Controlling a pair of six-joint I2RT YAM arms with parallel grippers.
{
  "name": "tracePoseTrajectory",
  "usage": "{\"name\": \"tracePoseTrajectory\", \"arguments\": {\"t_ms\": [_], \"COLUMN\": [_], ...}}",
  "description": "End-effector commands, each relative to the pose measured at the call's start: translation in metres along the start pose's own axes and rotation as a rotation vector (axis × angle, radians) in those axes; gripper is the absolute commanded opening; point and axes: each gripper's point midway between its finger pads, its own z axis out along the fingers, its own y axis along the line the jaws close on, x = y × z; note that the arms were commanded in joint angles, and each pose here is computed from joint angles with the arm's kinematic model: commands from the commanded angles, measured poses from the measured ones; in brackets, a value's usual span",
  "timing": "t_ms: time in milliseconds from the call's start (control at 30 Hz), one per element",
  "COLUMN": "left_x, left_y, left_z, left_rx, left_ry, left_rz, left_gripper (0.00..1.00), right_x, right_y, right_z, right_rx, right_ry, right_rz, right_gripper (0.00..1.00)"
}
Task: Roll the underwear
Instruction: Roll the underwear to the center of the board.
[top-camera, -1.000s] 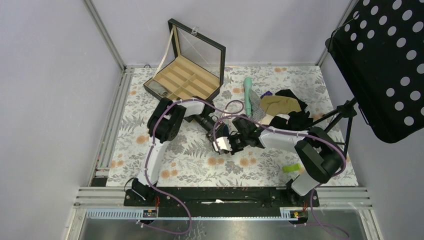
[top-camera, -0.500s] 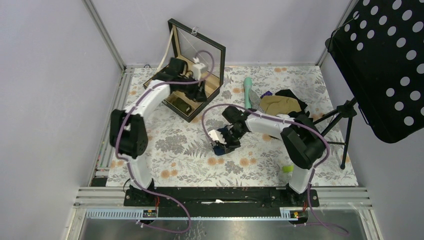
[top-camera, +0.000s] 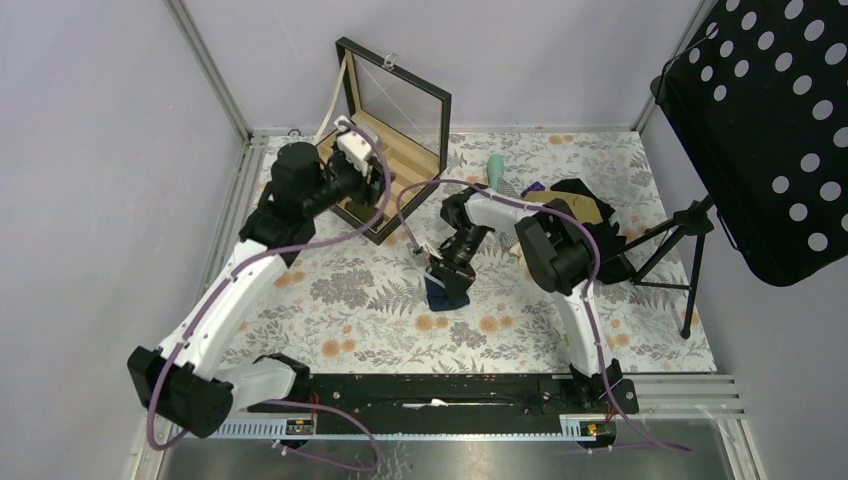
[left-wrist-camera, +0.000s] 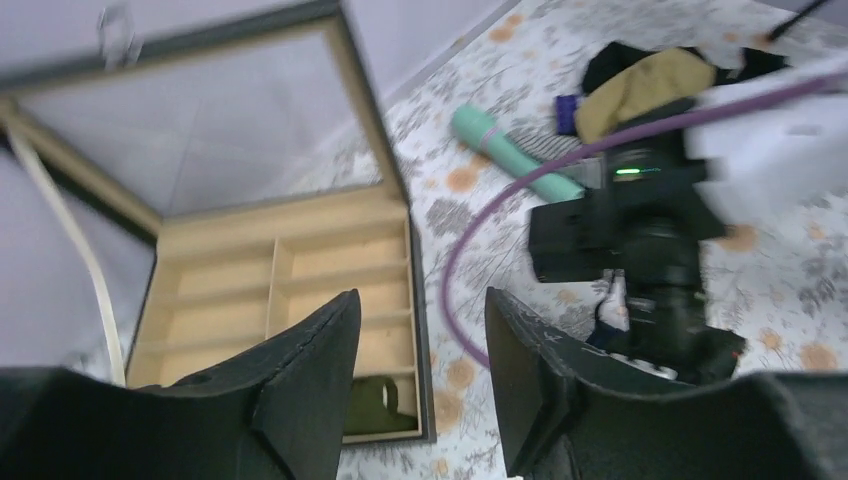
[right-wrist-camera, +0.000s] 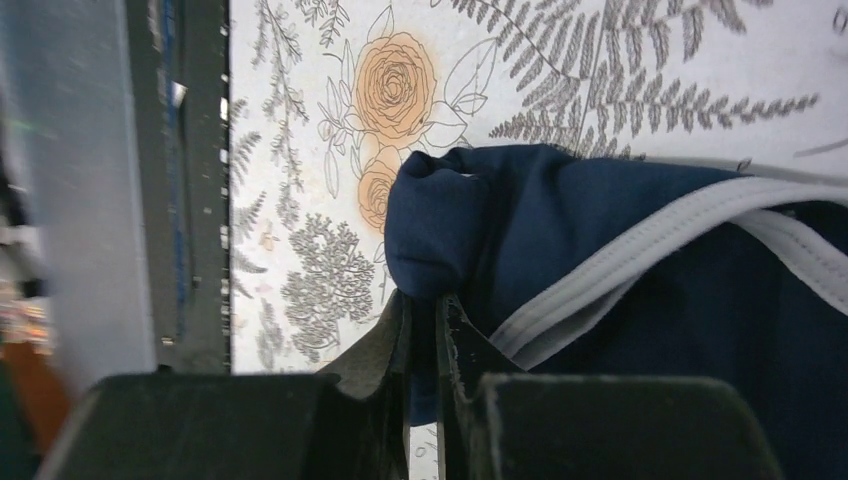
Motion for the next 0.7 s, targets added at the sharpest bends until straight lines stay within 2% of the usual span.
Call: {"name": "tracePoseTrajectory", "arguments": {"t_ms": [0,100,300,467,667], "left_x": [-0.02,0.013,0.109,0.161,0.197], "left_y": [-0.051,-0.105,-0.19,-0.215,-0.247], "left_z": [-0.011,-0.017,-0.012,0.011,0.021], "left_rx": [0.17,0.396,0.77,0.9,0.997], "left_ry": [-0.103,-0.047,0.146,0.216,0.288], "left_rz": [0.293,0.408,0.478,0.456,0.381], "left_gripper": [0.55,0.57,0.54,0.5,0.49], "right_x": [0.05,0.068,0.067,0.069,0.071], "right_y": [0.008,-0.007,-0.036,-0.044,-0.048], "right_z": [0.008,0.007,0.003,0.003,0.004], "right_rx": [-0.147,-0.134,-0.102,-0.072,-0.045], "right_ry": [0.099,0.095,0.047,0.04,0.044], "right_rz": [0.27,0.394,0.564,0.6,0.622], "right_gripper": [0.07,0.07,0.07,0.07,0.08]}}
